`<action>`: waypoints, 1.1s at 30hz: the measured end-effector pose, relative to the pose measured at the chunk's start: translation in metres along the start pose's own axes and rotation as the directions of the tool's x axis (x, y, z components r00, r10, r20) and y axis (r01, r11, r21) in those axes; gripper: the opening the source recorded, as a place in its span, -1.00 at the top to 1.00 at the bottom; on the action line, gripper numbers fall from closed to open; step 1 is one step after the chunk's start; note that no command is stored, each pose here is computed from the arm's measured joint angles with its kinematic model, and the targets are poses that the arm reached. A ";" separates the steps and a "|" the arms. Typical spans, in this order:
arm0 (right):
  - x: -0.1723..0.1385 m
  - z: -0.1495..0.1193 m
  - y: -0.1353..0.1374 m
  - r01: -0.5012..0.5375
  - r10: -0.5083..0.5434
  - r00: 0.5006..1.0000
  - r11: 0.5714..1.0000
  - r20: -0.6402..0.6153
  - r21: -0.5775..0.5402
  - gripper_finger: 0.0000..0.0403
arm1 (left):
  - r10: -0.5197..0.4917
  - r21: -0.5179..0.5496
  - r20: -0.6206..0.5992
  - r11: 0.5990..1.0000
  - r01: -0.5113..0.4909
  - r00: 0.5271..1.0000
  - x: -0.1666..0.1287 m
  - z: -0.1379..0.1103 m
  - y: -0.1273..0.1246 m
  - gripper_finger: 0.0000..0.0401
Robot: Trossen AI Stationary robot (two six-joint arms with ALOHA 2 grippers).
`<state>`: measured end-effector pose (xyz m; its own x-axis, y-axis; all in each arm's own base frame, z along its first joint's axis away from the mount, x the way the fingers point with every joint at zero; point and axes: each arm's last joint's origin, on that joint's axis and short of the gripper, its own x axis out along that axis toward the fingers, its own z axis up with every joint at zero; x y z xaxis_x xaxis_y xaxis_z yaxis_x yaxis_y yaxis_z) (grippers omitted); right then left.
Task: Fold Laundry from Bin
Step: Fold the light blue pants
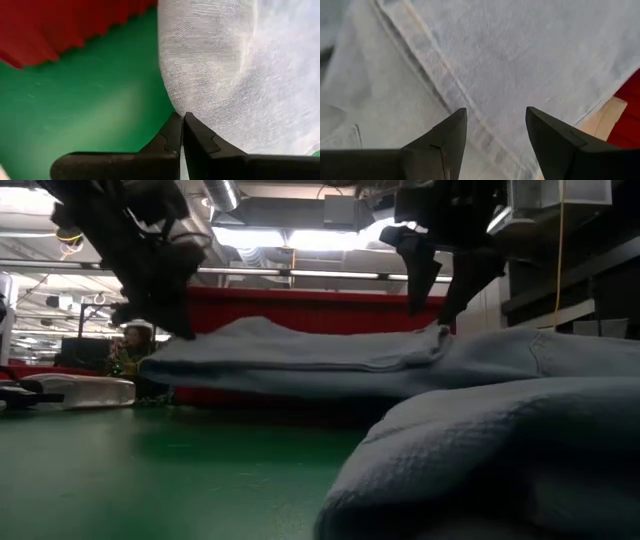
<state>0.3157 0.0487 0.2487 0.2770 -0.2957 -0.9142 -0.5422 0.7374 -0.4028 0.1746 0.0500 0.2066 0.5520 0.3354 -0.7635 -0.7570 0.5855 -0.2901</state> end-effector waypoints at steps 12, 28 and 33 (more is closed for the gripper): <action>0.008 -0.013 -0.020 0.005 -0.003 1.000 0.998 -0.030 0.068 -0.02 | 0.093 -0.053 0.139 0.995 -0.086 0.986 -0.046 0.001 0.033 1.00; 0.009 -0.014 -0.022 0.006 -0.005 0.999 0.999 -0.033 0.053 -0.02 | 0.173 -0.114 0.075 0.980 -0.164 0.982 -0.067 -0.015 0.058 1.00; 0.009 -0.014 -0.022 0.005 -0.003 0.999 0.999 -0.035 0.051 -0.02 | 0.028 -0.141 0.065 0.990 -0.018 0.998 -0.068 -0.012 0.052 1.00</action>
<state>0.3187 0.0212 0.2487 0.2504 -0.3190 -0.9141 -0.4999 0.7660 -0.4042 0.0935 0.0487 0.2363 0.5522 0.3985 -0.7323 -0.8087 0.4695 -0.3543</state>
